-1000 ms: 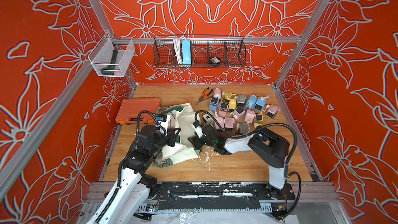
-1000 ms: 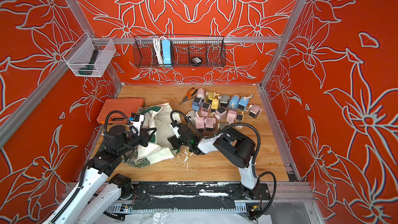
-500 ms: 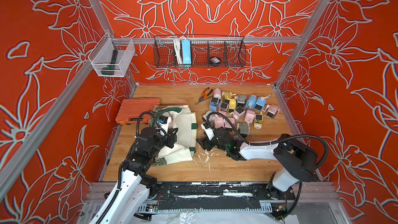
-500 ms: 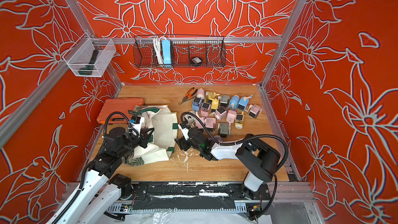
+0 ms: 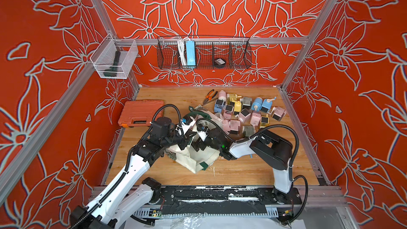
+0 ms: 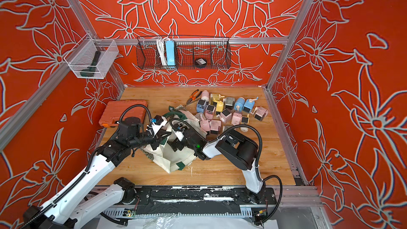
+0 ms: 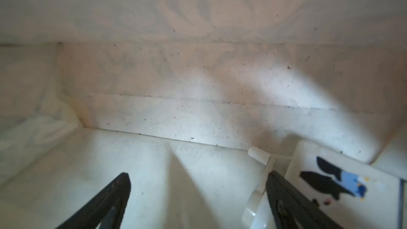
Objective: Take out the pencil sharpeners from the tote bags
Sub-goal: Pick up the pencil sharpener from the canvas bag, then place the canvas bag at the center of the board, then place the pencil sharpener at the center of the board.
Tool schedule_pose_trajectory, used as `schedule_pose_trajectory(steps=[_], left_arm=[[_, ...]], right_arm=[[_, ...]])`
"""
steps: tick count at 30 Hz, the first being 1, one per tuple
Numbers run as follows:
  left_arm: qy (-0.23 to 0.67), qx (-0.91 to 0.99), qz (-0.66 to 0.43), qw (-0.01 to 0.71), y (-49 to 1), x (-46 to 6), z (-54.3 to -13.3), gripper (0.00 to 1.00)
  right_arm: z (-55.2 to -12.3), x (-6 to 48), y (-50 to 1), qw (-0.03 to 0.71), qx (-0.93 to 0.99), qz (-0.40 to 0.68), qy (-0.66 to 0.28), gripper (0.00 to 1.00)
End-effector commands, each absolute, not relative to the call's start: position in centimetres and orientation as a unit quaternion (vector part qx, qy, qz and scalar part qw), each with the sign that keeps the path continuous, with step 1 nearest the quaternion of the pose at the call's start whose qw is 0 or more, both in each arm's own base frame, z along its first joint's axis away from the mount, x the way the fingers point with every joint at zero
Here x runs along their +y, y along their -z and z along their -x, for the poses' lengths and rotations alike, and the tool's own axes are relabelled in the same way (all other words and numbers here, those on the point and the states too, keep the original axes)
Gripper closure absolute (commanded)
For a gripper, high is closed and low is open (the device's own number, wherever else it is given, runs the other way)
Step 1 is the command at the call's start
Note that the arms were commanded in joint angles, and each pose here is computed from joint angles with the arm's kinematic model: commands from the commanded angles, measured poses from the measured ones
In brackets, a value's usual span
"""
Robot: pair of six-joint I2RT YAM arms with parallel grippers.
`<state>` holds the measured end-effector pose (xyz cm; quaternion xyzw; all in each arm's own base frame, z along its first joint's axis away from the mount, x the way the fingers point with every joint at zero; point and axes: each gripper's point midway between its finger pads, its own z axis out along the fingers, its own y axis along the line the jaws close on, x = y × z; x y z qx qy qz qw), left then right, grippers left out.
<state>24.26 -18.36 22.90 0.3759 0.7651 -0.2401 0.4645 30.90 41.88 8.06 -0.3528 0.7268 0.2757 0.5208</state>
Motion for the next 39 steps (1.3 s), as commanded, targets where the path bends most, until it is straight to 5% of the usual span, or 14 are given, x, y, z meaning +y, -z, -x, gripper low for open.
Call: schedule_pose_trajectory(steps=[1,10,22,30,39], left_arm=[[0.199,0.754,-0.398,0.482,-23.3,-17.9,-24.9,1.0],[0.196,0.773,-0.358,0.486,-21.9,-17.3,-25.5,1.0],[0.231,0.764,-0.367,0.479,-20.9,-18.2,-24.8,1.0],[0.231,0.761,-0.356,0.491,-21.0,-18.0,-24.8,1.0],[0.179,0.796,-0.273,0.51,-20.5,-15.7,-27.3,1.0]], right_arm=[[-34.5,40.4,-10.3,0.596,0.72,0.285,-0.215,0.01],[-37.3,36.5,-9.2,0.589,0.775,0.203,-0.106,0.02],[-39.2,39.8,-2.6,0.428,0.869,0.232,-0.087,0.02],[-38.4,40.9,-1.4,0.381,0.881,0.249,-0.129,0.24],[-33.5,42.1,-9.1,0.386,0.835,0.291,-0.263,0.47]])
